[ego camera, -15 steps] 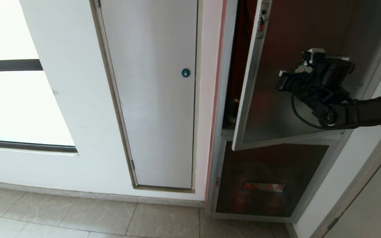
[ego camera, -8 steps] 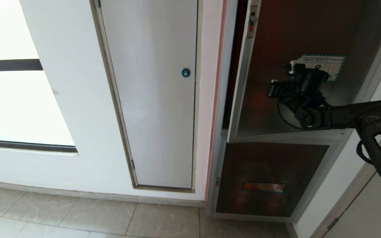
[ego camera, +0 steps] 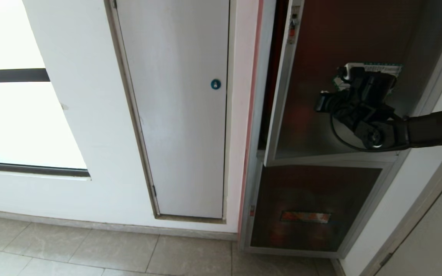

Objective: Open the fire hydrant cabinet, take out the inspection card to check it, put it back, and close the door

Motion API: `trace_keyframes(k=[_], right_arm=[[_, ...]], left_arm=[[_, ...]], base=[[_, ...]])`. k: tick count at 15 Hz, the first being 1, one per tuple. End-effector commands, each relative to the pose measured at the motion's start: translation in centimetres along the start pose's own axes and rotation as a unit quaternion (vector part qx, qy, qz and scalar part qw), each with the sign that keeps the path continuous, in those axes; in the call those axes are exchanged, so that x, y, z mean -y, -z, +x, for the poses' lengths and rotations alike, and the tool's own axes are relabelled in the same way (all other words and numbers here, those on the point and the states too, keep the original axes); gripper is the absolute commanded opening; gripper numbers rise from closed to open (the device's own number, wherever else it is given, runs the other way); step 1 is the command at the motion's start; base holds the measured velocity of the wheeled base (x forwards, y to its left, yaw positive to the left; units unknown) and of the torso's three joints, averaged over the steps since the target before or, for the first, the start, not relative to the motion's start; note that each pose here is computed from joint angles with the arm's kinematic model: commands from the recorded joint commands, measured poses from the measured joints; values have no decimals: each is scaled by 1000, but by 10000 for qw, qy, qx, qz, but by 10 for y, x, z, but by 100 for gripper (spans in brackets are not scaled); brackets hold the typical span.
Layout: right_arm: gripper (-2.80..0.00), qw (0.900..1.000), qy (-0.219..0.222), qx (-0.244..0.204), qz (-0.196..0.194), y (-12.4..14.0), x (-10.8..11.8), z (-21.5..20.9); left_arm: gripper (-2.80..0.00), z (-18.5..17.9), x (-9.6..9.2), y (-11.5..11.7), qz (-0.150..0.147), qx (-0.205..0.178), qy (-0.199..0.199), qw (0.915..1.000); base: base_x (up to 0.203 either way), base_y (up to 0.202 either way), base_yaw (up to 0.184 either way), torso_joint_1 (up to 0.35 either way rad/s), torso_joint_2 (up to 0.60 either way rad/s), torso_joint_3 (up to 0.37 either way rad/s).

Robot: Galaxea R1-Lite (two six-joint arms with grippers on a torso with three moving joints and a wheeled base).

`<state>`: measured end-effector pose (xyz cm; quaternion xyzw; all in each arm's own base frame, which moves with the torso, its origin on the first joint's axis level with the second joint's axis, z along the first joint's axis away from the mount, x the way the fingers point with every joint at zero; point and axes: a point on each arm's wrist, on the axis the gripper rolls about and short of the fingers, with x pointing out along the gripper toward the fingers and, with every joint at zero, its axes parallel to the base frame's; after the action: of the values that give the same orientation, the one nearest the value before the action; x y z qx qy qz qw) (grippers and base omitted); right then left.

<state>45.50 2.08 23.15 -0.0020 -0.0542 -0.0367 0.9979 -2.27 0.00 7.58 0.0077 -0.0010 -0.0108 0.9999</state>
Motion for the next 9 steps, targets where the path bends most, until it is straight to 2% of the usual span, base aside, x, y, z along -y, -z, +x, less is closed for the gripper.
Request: trace_keyframes(k=[1,5,9], right_arm=[[-280,9997,-59,249,3,-46,0,-51],[-280,9989,-15,473,-10,-85,9,-128],[-280,9977,79,679,11,-103,23,-215]], left_arm=[[-280,1,0,2,0,-33,-1,10000],[-280,1,0,2,0,-38,-1,10000],[-280,1,0,2,0,-40,-1,10000]], base=[[0,0,0,0,0,0],[0,0,0,0,0,0],[0,0,0,0,0,0]])
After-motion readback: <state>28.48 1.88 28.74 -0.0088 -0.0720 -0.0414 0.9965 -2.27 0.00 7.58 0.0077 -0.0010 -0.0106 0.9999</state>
